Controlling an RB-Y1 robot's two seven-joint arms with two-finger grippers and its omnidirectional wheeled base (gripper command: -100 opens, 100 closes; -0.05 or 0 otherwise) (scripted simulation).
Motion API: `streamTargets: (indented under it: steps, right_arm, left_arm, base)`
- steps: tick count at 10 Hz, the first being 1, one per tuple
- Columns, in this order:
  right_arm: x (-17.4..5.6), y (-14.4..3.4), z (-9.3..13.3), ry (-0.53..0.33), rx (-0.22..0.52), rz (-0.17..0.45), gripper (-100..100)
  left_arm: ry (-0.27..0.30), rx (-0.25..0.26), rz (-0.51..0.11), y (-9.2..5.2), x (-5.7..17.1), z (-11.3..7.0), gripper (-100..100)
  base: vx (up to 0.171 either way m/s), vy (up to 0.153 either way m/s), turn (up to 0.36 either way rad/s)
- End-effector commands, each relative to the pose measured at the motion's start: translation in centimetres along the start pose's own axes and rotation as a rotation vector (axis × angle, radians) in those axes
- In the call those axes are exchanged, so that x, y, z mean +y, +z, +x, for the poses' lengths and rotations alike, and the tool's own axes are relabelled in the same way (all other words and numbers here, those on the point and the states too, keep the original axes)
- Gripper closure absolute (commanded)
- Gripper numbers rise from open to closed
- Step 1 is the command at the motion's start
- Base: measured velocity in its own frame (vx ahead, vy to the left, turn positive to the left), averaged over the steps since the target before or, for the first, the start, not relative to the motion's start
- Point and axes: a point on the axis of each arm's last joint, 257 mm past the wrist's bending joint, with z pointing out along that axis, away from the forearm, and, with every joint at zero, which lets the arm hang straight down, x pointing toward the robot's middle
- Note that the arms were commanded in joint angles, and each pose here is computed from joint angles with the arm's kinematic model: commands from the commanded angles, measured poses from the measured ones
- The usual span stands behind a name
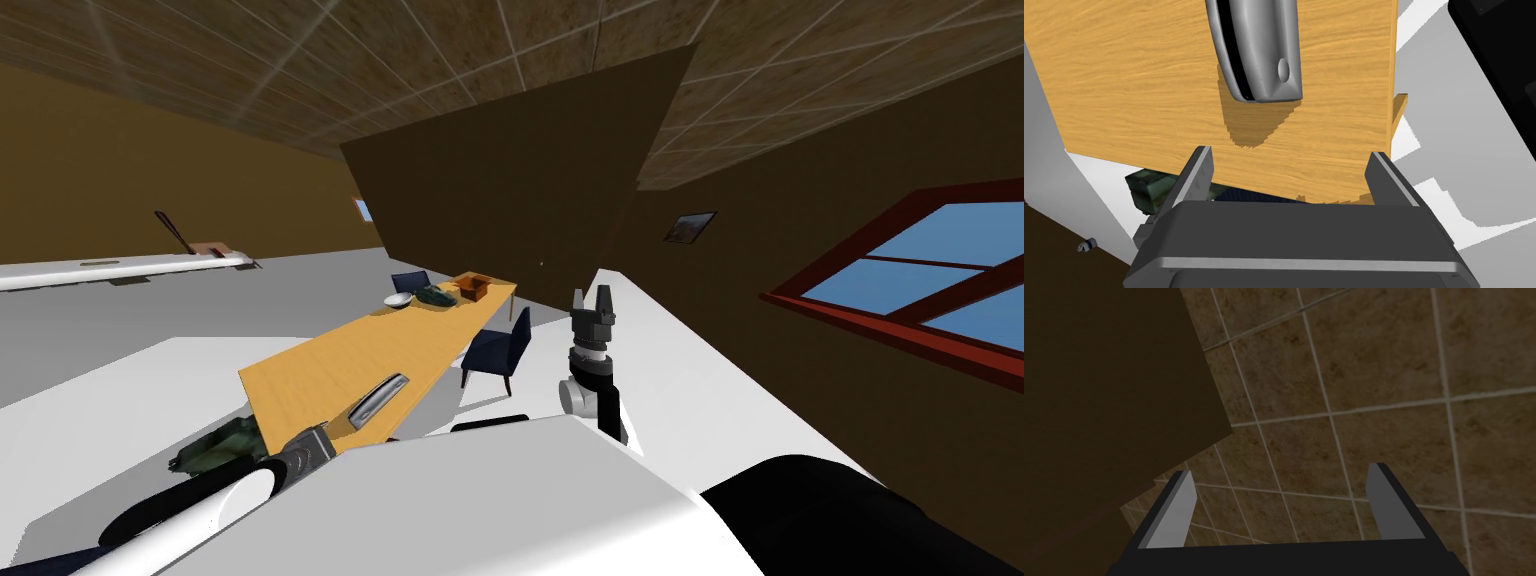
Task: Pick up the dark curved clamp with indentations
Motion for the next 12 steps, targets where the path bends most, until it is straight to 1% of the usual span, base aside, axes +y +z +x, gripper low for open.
streamTargets:
  steps: [1, 4, 7, 8, 9, 10, 11, 12]
  right_arm:
    - [0.0, 0.0, 0.0, 0.0, 0.0, 0.0, 0]
    - [0.0, 0.0, 0.0, 0.0, 0.0, 0.0, 0]
    - [0.0, 0.0, 0.0, 0.0, 0.0, 0.0, 0]
    - [0.0, 0.0, 0.0, 0.0, 0.0, 0.0, 0]
    - [0.0, 0.0, 0.0, 0.0, 0.0, 0.0, 0]
    - [0.0, 0.0, 0.0, 0.0, 0.0, 0.0, 0]
    - [0.0, 0.0, 0.0, 0.0, 0.0, 0.0, 0]
    - [0.0, 0.0, 0.0, 0.0, 0.0, 0.0, 0]
  left_arm:
    - [-0.043, -0.023, -0.04, 0.1, 0.8, -1.2, -100]
    - [-0.138, -0.066, -0.114, 0.1, 2.3, -3.6, -100]
    - [-0.209, -0.093, -0.163, 0.0, 3.4, -5.2, -100]
    - [-0.242, -0.103, -0.185, -0.1, 3.9, -5.7, -100]
    - [-0.261, -0.108, -0.197, -0.2, 4.2, -6.0, -100]
    - [-0.246, -0.104, -0.186, -0.1, 3.9, -5.7, -100]
    - [-0.249, -0.105, -0.19, -0.1, 4.0, -5.7, 0]
    - [-0.249, -0.103, -0.189, 0.6, 4.3, -5.6, -100]
  base:
    - [0.111, 0.003, -0.071]
    - [0.183, 0.014, -0.101]
    - [0.157, 0.015, -0.079]
    - [0.137, 0.018, -0.089]
    - [0.136, 0.017, -0.071]
    - [0.059, 0.008, -0.012]
    - [0.011, 0.002, 0.002]
    - [0.009, 0.01, 0.007]
